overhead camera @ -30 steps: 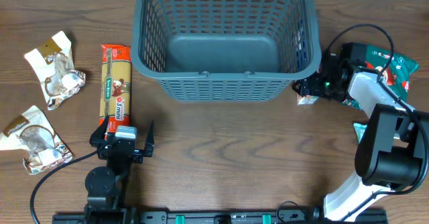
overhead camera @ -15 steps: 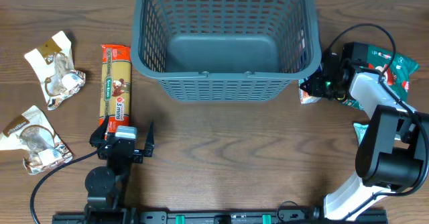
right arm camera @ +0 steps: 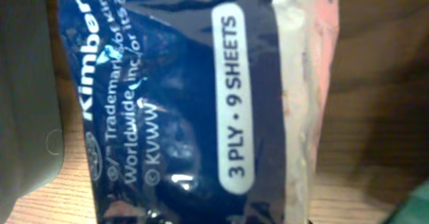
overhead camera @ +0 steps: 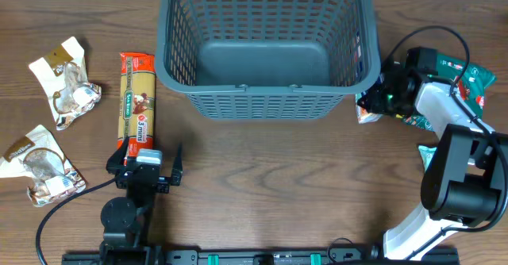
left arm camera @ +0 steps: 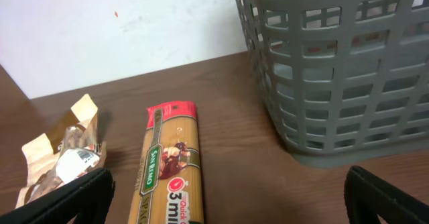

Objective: Pack container
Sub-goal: 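Lift the blue tissue pack with the right gripper over the basket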

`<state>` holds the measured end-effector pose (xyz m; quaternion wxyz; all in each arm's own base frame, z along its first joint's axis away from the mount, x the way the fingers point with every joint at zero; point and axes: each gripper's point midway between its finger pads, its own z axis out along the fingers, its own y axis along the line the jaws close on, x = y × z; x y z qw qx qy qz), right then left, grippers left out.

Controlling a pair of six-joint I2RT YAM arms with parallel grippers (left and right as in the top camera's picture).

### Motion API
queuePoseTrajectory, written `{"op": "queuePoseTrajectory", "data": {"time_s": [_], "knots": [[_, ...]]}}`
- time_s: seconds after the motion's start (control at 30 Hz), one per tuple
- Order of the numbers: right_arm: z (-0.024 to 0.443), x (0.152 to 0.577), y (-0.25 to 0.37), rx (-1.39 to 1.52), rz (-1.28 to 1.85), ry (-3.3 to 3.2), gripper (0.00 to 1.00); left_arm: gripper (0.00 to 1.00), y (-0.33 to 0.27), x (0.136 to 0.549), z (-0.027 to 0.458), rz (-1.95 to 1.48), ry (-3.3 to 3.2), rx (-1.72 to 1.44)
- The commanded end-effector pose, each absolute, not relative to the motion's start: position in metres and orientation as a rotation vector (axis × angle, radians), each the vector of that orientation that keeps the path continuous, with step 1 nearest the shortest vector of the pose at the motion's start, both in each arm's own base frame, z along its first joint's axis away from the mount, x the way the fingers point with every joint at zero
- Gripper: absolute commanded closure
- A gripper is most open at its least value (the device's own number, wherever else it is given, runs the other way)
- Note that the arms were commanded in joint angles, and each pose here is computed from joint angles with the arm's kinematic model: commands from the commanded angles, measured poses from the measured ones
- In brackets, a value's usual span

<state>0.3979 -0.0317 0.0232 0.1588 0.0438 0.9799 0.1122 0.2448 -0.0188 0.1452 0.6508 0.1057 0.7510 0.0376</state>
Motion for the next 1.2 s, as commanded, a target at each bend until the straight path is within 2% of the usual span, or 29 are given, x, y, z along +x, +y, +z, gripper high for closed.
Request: {"op": "queuePoseTrajectory", "data": {"time_s": [0.0,0.27,0.53,0.97,1.17], "knots": [[0.061,0.422,-0.052,0.153,0.239,2.708,0.98,0.01,-0.022,0.244,0.13,0.077,1.737,0.269],[0.143,0.448,-0.068,0.188,0.194,2.525,0.98,0.01,-0.022,0.244,0.13,0.077,1.737,0.269],[0.219,0.446,-0.082,0.21,0.077,2.363,0.98,0.01,-0.022,0.244,0.13,0.077,1.737,0.269],[0.35,0.398,-0.079,0.174,-0.041,2.042,0.99,0.01,-0.022,0.244,0.13,0.077,1.737,0.269],[0.393,0.372,-0.047,-0.017,-0.009,1.928,0.99,0.01,-0.022,0.244,0.13,0.077,1.737,0.269]]}}
